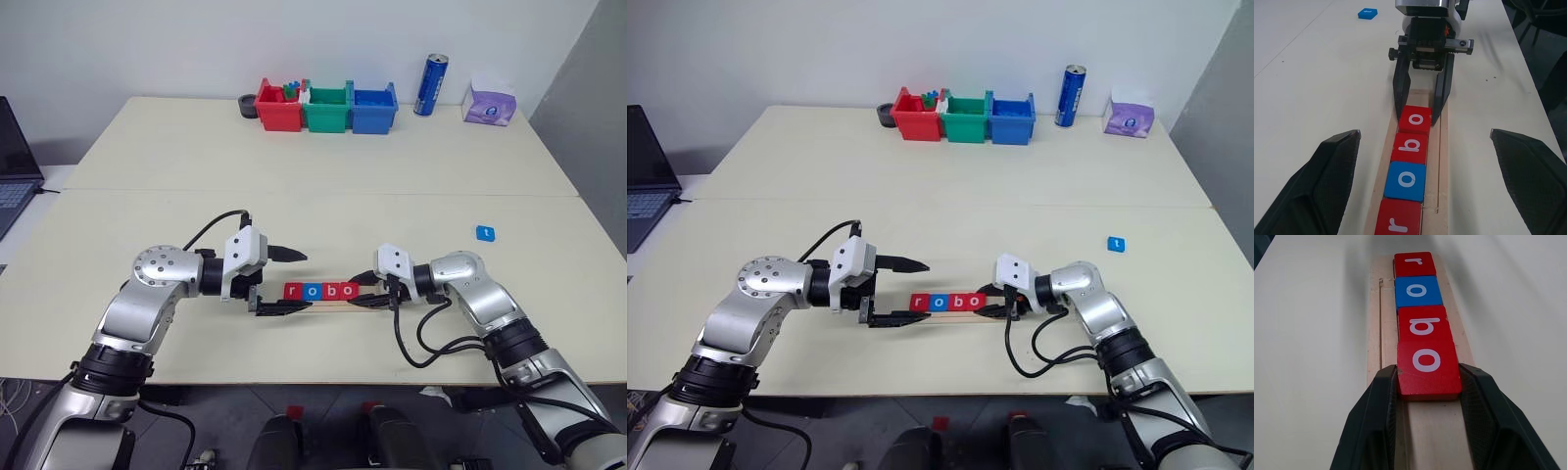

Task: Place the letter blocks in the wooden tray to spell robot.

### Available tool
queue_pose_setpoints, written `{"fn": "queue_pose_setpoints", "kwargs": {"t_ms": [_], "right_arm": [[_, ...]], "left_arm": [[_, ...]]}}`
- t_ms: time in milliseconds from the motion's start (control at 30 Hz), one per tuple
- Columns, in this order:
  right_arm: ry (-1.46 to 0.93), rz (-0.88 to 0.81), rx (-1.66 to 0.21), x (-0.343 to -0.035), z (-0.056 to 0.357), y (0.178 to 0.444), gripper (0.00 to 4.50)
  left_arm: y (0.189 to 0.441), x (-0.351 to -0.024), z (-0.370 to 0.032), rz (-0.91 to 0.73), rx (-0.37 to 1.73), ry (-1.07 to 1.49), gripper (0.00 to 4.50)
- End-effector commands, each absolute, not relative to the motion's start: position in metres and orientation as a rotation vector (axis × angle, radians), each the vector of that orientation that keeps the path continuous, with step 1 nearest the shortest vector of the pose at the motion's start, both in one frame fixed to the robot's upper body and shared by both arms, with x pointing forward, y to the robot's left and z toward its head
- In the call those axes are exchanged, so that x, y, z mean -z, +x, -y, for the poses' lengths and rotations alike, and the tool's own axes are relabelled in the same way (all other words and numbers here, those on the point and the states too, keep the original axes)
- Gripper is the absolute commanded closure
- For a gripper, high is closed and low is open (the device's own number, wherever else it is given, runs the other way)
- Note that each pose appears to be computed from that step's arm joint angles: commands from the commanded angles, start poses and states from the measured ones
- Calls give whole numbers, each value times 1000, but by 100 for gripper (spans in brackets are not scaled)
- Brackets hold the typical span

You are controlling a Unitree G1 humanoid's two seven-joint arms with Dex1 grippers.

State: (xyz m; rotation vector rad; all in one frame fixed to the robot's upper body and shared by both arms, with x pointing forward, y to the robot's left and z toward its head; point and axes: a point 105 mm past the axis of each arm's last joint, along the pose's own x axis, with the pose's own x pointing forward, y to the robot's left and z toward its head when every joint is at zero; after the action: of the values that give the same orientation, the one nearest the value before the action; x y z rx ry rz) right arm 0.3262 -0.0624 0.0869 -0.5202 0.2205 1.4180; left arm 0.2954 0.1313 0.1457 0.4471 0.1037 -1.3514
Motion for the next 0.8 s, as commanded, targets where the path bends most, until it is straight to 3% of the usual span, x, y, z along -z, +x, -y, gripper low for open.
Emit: {"fn": "queue_pose_setpoints", "kwargs": {"t_ms": [33, 467, 733, 800], "right_arm": [[-545, -181, -1417, -96, 61, 330, 304], [-564, -189, -1408, -94, 63, 333, 304], [-552, -192, -1414, -97, 67, 332, 30], [-538, -191, -1413, -102, 68, 333, 7]], "left_arm": [[294, -156, -128, -59, 1356, 470, 0], [295, -156, -128, -54, 1349, 473, 0], [295, -155, -126, -53, 1353, 471, 0], [295, -155, -126, -52, 1354, 471, 0]]}}
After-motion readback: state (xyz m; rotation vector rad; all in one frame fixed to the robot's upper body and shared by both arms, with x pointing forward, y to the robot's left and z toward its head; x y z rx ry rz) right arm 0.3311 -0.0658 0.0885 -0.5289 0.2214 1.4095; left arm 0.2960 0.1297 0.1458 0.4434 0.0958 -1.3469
